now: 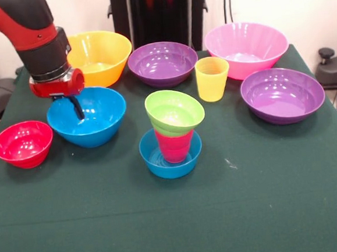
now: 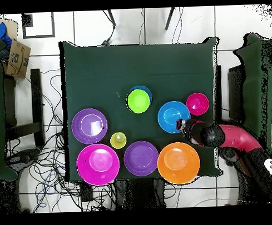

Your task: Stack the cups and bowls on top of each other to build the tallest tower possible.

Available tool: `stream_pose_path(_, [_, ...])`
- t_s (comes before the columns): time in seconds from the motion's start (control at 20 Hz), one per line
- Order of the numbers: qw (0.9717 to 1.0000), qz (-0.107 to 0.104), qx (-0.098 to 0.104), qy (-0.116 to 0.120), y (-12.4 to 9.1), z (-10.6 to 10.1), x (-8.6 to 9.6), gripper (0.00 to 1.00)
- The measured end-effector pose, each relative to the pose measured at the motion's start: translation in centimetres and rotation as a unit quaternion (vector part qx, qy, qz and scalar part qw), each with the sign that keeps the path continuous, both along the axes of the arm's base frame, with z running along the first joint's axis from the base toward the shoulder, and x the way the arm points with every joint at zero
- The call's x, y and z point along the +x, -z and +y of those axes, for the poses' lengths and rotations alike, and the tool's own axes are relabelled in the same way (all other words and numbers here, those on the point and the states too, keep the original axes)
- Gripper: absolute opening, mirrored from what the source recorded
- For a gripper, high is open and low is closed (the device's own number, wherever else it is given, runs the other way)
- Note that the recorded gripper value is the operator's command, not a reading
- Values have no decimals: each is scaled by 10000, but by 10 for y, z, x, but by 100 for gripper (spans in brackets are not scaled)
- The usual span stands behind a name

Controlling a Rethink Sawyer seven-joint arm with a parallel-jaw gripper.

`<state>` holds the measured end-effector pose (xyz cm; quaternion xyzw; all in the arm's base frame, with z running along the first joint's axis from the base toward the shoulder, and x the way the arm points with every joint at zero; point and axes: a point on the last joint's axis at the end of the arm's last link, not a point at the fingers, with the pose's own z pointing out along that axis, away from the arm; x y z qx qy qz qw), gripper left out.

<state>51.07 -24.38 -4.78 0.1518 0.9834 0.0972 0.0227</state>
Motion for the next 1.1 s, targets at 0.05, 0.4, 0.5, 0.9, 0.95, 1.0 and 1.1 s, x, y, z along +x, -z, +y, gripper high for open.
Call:
stream_pose_path(0.05, [10000,-2,20,3,1,1,-1,0])
stream_pose_path(0.4, [9999,-168,1,-15,-10,3,7,0])
stream_pose_path(0.5, [9998,-185,-47,-58,-15,3,9,0])
stream_pose_path(0.9, [9990,-229,-288,-236,-38,6,23,0])
stream_pose_path(0.95, [9989,-170,-355,-262,-51,6,29,0])
stream_pose_path(1.0, [9989,-107,-383,-263,-61,6,33,0])
stream_pose_path(1.1, [9989,-32,-400,-260,-71,7,38,0])
